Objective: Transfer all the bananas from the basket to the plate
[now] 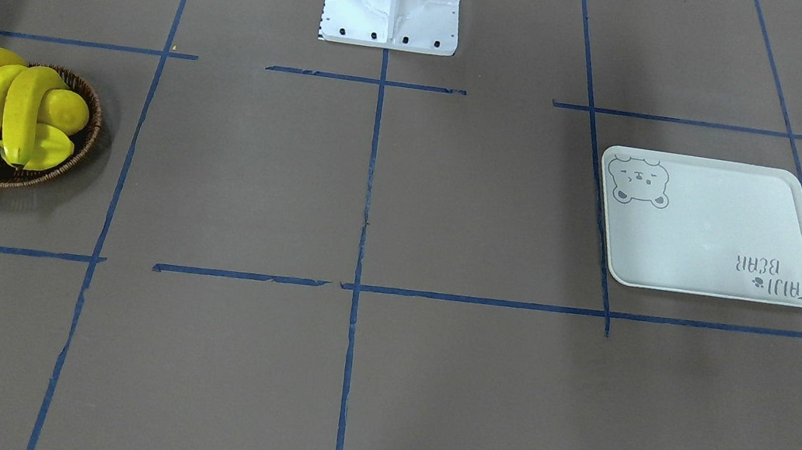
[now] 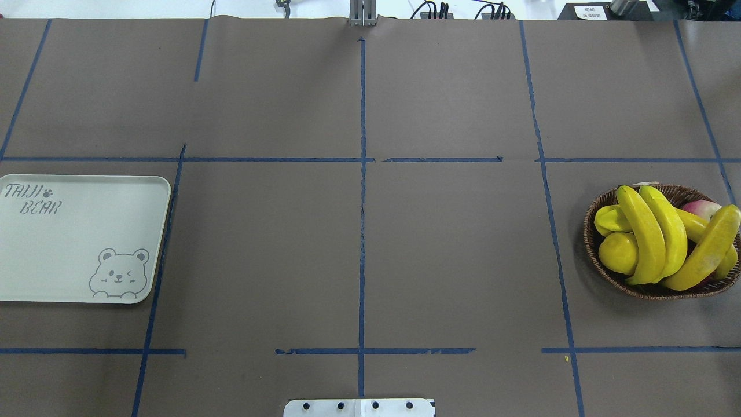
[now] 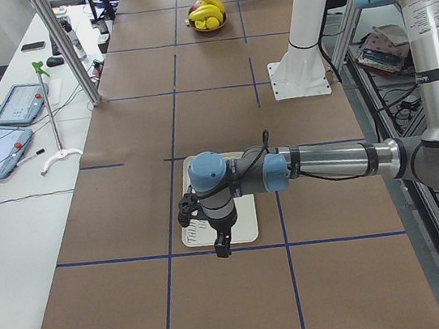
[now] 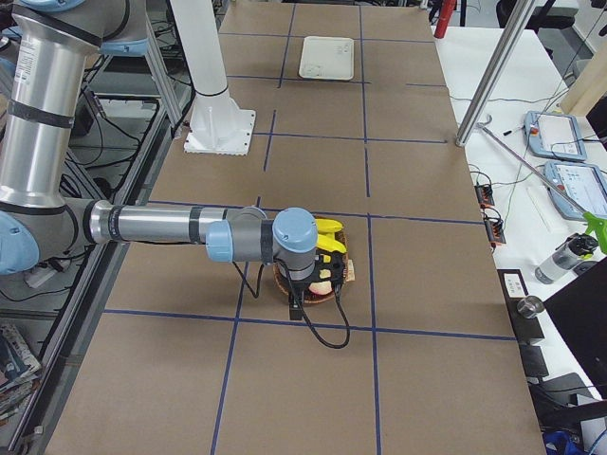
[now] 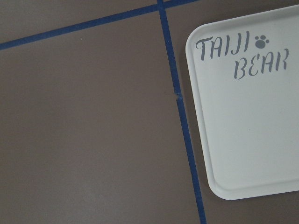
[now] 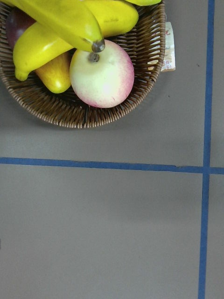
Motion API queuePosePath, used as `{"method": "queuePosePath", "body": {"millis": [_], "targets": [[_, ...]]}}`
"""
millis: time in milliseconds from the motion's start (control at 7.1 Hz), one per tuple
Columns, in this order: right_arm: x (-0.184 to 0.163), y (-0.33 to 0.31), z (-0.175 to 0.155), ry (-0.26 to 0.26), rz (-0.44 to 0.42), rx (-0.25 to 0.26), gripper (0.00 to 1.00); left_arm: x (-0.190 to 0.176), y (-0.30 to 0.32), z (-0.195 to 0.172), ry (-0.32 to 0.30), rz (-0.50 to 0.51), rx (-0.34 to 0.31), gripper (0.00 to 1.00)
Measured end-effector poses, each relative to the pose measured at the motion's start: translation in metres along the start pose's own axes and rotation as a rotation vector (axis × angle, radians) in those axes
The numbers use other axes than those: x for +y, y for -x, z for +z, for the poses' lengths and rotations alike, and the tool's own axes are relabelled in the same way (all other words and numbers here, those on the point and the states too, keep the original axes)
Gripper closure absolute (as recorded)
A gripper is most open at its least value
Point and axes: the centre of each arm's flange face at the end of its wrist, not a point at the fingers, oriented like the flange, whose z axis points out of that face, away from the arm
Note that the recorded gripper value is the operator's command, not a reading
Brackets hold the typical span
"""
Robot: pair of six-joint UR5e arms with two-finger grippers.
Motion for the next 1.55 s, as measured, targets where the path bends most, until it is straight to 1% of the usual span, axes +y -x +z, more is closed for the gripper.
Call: {"method": "queuePosePath", "body": {"millis": [422, 704, 845, 985, 1267, 1408, 1549], "targets": [[-0.004, 0.009, -0.001, -0.002, 0.015, -0.006, 0.00, 0.001, 0.002, 0.002, 0.004, -0.005, 0.001, 0.00], [-0.015, 0.063, -0.013, -0.014, 0.089, -0.017, 0.00, 0.001, 0.003, 0.004, 0.008, -0.011, 0.003, 0.00], [-0.019, 0.088, -0.015, -0.016, 0.150, -0.014, 0.00, 0.001, 0.004, 0.005, 0.009, -0.011, 0.003, 0.00], [-0.022, 0.108, -0.009, -0.028, 0.229, 0.011, 0.00, 0.001, 0.004, 0.005, 0.010, -0.010, 0.003, 0.00], [-0.028, 0.153, 0.019, -0.108, 0.401, 0.060, 0.01, 0.001, 0.004, 0.006, 0.010, -0.011, 0.005, 0.00], [-0.026, 0.174, 0.038, -0.140, 0.461, 0.083, 0.01, 0.001, 0.004, 0.006, 0.010, -0.010, 0.005, 0.00], [-0.024, 0.185, 0.050, -0.158, 0.490, 0.103, 0.02, 0.001, 0.004, 0.006, 0.010, -0.009, 0.005, 0.00]]}}
